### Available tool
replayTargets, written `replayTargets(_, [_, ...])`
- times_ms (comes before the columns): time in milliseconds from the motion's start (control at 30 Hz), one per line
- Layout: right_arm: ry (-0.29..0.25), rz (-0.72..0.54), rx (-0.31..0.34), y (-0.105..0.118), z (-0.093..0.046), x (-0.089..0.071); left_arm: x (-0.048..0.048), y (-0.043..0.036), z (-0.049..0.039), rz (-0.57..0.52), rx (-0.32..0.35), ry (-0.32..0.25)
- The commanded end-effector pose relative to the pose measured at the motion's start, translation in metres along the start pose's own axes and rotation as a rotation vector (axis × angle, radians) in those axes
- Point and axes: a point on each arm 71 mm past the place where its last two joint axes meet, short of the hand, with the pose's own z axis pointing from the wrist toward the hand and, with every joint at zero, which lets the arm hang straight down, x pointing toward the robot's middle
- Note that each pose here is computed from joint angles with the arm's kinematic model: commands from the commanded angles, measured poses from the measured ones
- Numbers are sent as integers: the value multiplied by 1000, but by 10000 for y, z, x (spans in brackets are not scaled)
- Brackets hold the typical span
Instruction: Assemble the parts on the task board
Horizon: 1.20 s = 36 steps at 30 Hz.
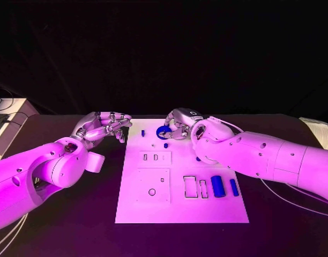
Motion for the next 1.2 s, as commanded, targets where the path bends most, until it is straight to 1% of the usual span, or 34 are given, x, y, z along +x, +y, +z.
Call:
replayTargets(33, [67,17,-9,-4,-31,88,16,-6,3,-4,3,18])
replayTargets(133, [57,18,-2,-41,-47,73,12,-4,3,-3,3,17])
replayTargets(200, [19,24,3,-81,-64,35,8,-2,2,-3,2,16])
replayTargets(333, [-107,69,4,-189,-132,-87,-4,3,1,-2,2,14])
replayTargets(433, [-185,112,0,-270,-206,-183,-18,7,-1,0,1,10])
replayTargets(500, [-215,149,3,-329,-262,-244,-29,12,-1,1,0,7])
replayTargets(533, [-221,163,7,-355,-285,-268,-35,15,-2,1,0,6])
replayTargets(667, [-221,204,26,-485,-384,-370,-57,30,-1,3,-3,0])
replayTargets(867, [-169,247,62,-819,-582,-522,-73,60,0,2,-6,-4])
replayTargets(1033, [-139,238,82,-1145,-726,-620,-68,79,0,-1,-4,-2])
replayTargets(1200, [-112,207,86,-1369,-823,-677,-53,104,-1,-6,-5,4])
